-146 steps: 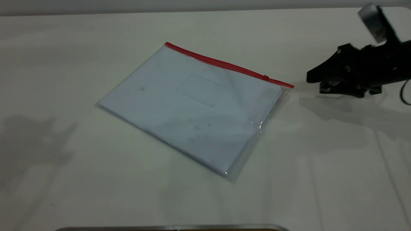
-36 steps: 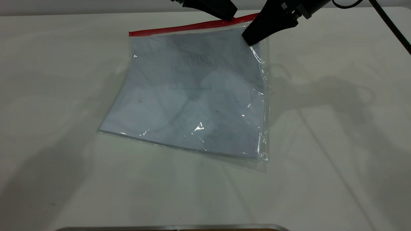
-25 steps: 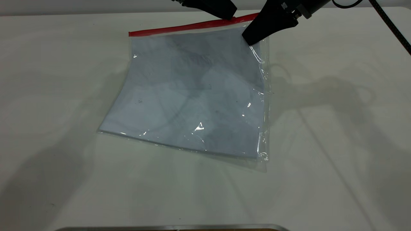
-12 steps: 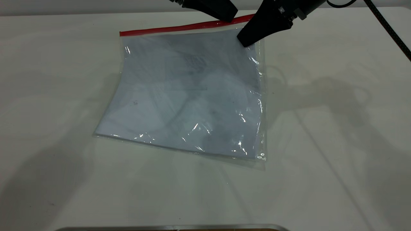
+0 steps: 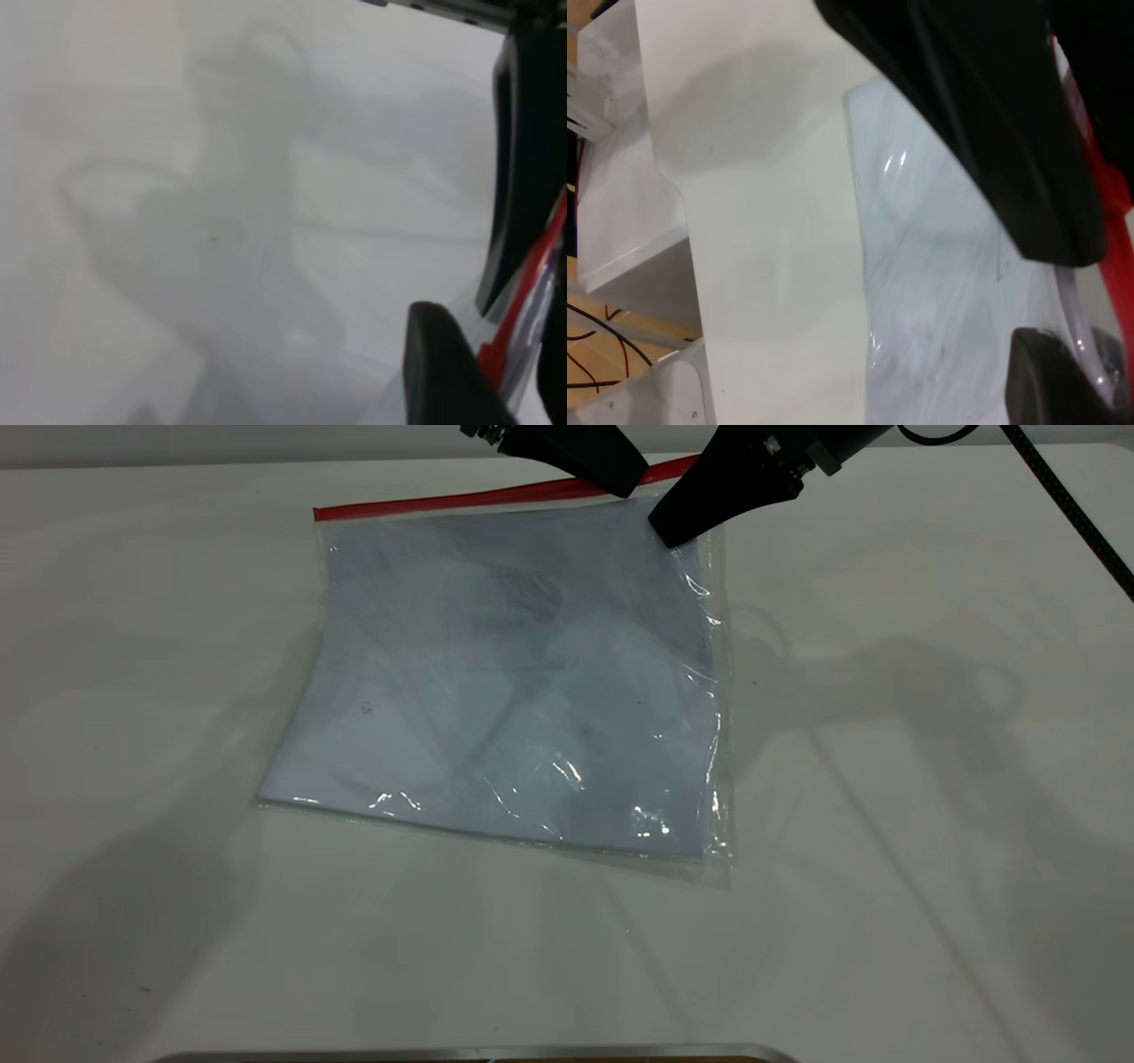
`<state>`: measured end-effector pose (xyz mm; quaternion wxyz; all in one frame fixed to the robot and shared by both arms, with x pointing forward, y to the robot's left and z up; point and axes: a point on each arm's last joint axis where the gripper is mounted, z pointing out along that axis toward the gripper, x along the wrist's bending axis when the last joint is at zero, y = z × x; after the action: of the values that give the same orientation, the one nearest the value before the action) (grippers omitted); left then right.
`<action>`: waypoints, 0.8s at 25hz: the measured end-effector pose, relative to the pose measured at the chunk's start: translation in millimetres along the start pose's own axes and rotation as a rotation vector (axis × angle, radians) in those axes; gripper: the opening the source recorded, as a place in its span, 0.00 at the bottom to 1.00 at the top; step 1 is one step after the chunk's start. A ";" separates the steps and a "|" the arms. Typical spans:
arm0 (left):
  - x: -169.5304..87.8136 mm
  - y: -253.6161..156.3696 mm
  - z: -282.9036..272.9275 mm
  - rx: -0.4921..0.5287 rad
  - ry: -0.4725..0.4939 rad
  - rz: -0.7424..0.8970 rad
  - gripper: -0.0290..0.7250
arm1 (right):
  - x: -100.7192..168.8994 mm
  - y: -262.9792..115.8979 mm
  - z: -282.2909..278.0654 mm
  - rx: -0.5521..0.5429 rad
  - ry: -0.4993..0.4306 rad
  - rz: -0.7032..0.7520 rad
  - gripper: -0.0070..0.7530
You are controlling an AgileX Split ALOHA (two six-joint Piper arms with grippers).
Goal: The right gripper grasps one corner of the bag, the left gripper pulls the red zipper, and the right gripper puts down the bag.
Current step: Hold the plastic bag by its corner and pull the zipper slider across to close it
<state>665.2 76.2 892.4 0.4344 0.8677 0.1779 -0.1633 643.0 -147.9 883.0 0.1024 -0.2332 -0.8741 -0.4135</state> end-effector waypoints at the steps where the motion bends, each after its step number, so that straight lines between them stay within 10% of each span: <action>1: 0.4 0.1 0.0 -0.001 0.004 0.000 0.40 | 0.0 0.0 0.0 0.000 0.000 -0.001 0.05; 9: 2.8 0.5 0.0 -0.005 0.031 0.009 0.14 | -0.9 0.7 0.0 -0.008 -0.010 0.003 0.05; 20: 6.5 3.1 -3.2 -0.046 0.055 0.010 0.12 | -12.1 -2.3 -16.3 -0.080 -0.021 0.065 0.05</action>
<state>672.7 78.1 893.6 0.4499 0.8625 0.1893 -0.1333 652.1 -165.7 887.3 0.0972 -0.2698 -0.8498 -0.4423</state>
